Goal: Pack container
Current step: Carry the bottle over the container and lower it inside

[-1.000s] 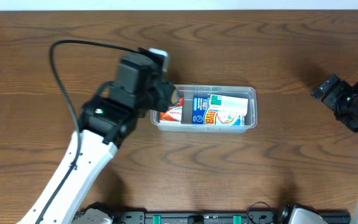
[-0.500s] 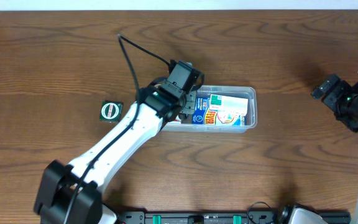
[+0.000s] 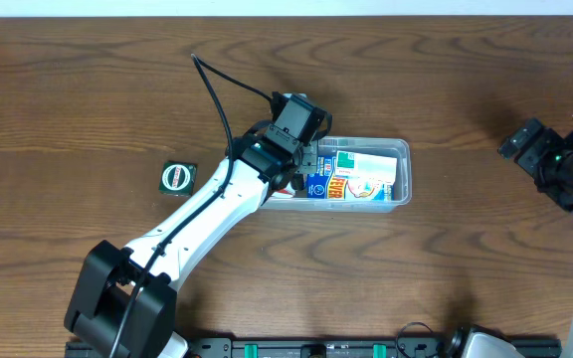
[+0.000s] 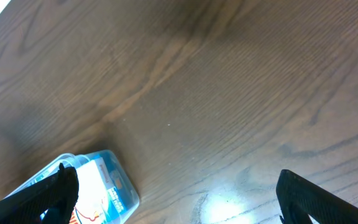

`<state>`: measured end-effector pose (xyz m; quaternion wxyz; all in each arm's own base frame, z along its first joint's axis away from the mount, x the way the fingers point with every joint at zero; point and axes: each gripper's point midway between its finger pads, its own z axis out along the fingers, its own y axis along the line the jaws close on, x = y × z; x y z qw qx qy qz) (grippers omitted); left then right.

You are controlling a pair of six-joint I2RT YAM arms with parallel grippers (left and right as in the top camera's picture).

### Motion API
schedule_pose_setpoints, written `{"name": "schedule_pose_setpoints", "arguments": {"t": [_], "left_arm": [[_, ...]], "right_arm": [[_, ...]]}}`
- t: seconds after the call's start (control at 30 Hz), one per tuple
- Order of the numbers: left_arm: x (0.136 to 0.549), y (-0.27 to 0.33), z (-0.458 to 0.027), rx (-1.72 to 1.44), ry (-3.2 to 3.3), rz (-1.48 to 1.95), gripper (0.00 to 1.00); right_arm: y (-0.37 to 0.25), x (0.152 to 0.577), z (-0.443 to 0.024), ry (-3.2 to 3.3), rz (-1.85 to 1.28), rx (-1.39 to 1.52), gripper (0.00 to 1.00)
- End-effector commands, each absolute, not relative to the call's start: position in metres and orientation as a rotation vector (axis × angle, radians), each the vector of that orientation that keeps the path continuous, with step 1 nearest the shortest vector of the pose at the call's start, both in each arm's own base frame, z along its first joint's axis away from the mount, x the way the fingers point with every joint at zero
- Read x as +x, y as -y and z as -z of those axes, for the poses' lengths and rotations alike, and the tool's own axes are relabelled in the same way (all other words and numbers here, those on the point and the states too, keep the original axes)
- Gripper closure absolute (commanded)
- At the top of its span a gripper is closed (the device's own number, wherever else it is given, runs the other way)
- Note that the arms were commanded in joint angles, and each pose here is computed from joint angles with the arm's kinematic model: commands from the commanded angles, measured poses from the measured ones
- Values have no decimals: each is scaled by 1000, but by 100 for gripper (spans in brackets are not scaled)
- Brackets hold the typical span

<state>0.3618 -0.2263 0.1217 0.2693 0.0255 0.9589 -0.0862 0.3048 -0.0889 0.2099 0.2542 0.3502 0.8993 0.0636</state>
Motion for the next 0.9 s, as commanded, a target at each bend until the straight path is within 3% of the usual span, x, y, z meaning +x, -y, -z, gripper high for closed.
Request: {"name": "schedule_pose_setpoints", "arguments": {"t": [0.0, 0.33, 0.87], "left_arm": [[363, 222, -126, 38, -2571, 211, 86], [359, 225, -158, 42, -2502, 269, 86], [376, 218, -132, 12, -2492, 120, 86]], "right_arm": [[89, 305, -211, -2437, -180, 963, 1], [89, 305, -211, -2437, -180, 963, 1], [89, 305, -211, -2437, -180, 963, 1]]}}
